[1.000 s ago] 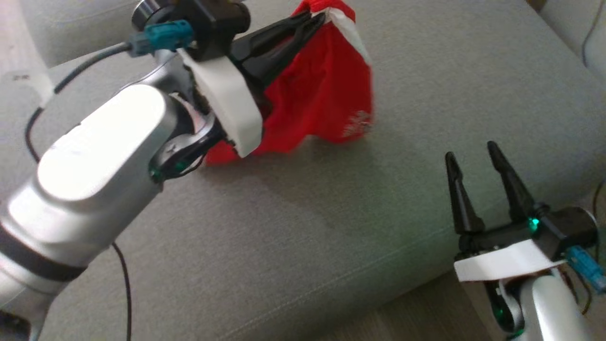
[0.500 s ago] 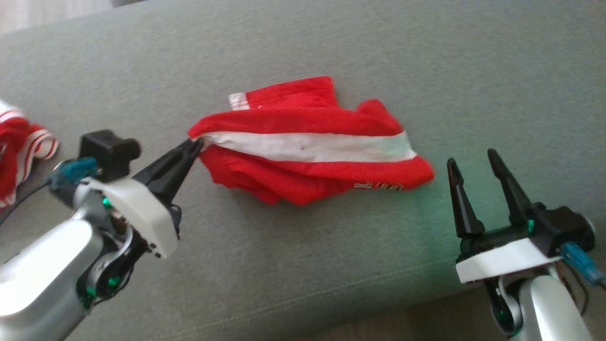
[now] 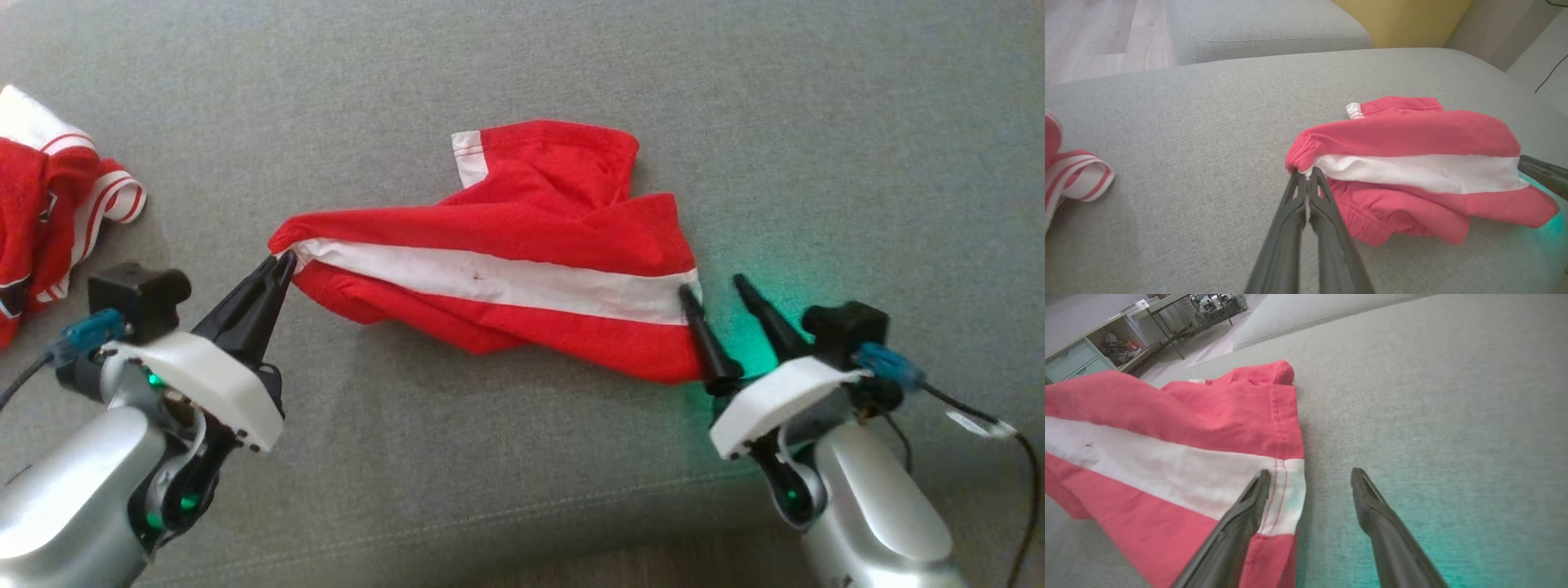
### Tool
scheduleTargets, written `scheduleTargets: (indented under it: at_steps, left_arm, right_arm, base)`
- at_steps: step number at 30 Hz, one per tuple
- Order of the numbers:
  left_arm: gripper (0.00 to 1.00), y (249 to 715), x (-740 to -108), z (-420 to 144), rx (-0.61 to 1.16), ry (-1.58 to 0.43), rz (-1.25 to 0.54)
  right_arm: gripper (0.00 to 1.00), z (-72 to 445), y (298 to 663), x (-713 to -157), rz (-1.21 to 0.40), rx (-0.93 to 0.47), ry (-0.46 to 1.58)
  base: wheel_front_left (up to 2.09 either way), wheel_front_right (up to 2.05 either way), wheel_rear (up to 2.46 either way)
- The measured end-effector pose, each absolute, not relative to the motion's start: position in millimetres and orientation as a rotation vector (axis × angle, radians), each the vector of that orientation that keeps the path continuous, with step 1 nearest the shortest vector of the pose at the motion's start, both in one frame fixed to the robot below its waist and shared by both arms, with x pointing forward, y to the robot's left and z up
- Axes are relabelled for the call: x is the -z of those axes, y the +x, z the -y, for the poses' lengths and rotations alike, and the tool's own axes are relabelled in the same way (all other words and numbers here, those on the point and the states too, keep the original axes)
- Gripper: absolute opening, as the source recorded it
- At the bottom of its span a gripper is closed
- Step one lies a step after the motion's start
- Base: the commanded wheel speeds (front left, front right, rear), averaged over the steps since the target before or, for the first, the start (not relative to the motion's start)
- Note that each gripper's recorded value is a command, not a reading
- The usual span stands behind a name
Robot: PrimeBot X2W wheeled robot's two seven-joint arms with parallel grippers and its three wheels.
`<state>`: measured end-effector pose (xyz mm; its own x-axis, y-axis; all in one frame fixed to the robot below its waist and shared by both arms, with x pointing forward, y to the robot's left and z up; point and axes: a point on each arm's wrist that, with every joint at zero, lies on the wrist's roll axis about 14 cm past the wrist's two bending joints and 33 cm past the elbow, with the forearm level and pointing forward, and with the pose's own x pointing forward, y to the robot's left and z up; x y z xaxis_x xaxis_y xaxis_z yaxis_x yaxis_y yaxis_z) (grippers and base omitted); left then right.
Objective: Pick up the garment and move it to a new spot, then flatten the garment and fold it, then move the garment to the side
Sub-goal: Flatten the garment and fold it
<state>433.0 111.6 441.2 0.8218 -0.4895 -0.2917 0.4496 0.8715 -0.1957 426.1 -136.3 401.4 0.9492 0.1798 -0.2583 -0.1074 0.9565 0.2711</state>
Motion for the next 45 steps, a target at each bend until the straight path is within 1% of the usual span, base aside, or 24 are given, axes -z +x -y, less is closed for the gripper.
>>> scheduleTargets:
  at_steps: [3,4,5,6,7,8,12,15,21,26,29,33,34,38,42,45]
  left_arm:
    - [0.00,432.9,-438.2,-113.2,0.491,-0.126,-0.345]
    - [0.00,432.7,-437.6,-113.6,0.487,-0.129,-0.345]
    - [0.00,432.6,-437.3,-113.9,0.484,-0.132,-0.342]
    - [0.00,432.2,-436.7,-114.0,0.483,-0.135,-0.344]
    - [0.00,431.8,-436.3,-114.3,0.481,-0.136,-0.345]
    - [0.00,431.5,-435.8,-114.9,0.480,-0.135,-0.346]
    - [0.00,431.8,-435.7,-117.9,0.469,-0.133,-0.340]
    - [0.00,431.1,-437.0,-116.7,0.472,-0.135,-0.336]
    - [0.00,433.7,-453.0,-114.6,0.471,-0.140,-0.276]
    - [0.00,432.5,-471.1,-110.7,0.466,-0.173,-0.221]
    - [0.00,432.1,-487.9,-105.7,0.458,-0.236,-0.175]
    - [0.00,432.0,-517.7,-93.0,0.496,-0.340,-0.108]
    - [0.00,432.0,-517.7,-93.0,0.496,-0.340,-0.108]
    - [0.00,430.9,-550.7,-77.1,0.569,-0.430,-0.066]
    - [0.00,438.9,-605.1,-58.9,0.673,-0.473,-0.021]
    - [0.00,444.2,-653.5,-46.5,0.757,-0.463,0.024]
  right_arm:
    - [1.00,123.3,424.7,-389.2,-0.346,-0.185,0.259]
    - [0.77,120.6,423.6,-386.3,-0.357,-0.193,0.258]
    - [0.49,118.7,422.9,-383.9,-0.367,-0.197,0.261]
    - [0.33,116.8,422.1,-382.2,-0.377,-0.201,0.266]
    - [0.15,115.4,421.4,-380.8,-0.385,-0.202,0.278]
    - [0.00,113.6,420.1,-378.8,-0.399,-0.205,0.287]
    - [0.00,108.3,417.4,-377.1,-0.410,-0.219,0.291]
    - [0.00,108.9,417.9,-382.3,-0.390,-0.219,0.291]
    - [0.00,121.7,425.9,-417.1,-0.251,-0.190,0.302]
    - [0.00,141.6,416.8,-447.1,-0.151,-0.160,0.315]
    - [0.00,155.9,412.0,-477.3,-0.057,-0.146,0.316]
    - [0.00,176.5,410.3,-535.4,0.125,-0.118,0.353]
    - [0.00,176.5,410.3,-535.4,0.125,-0.118,0.353]
    - [0.00,203.9,406.5,-589.3,0.283,-0.082,0.356]
    - [0.00,228.6,410.3,-638.7,0.376,-0.068,0.250]
    - [0.00,238.5,416.8,-669.6,0.403,-0.065,0.211]
  base:
    - [0.00,0.00,0.00]
    - [0.00,0.00,0.00]
    - [0.00,0.00,0.00]
    - [0.00,0.00,0.00]
    - [0.00,0.00,0.00]
    - [0.00,0.00,0.00]
    - [0.00,0.00,0.00]
    - [0.00,0.00,0.00]
    - [0.00,0.00,0.00]
    - [0.00,0.00,0.00]
    - [0.00,0.00,0.00]
    - [0.00,0.00,0.00]
    - [0.00,0.00,0.00]
    - [0.00,0.00,0.00]
    - [0.00,0.00,0.00]
    - [0.00,0.00,0.00]
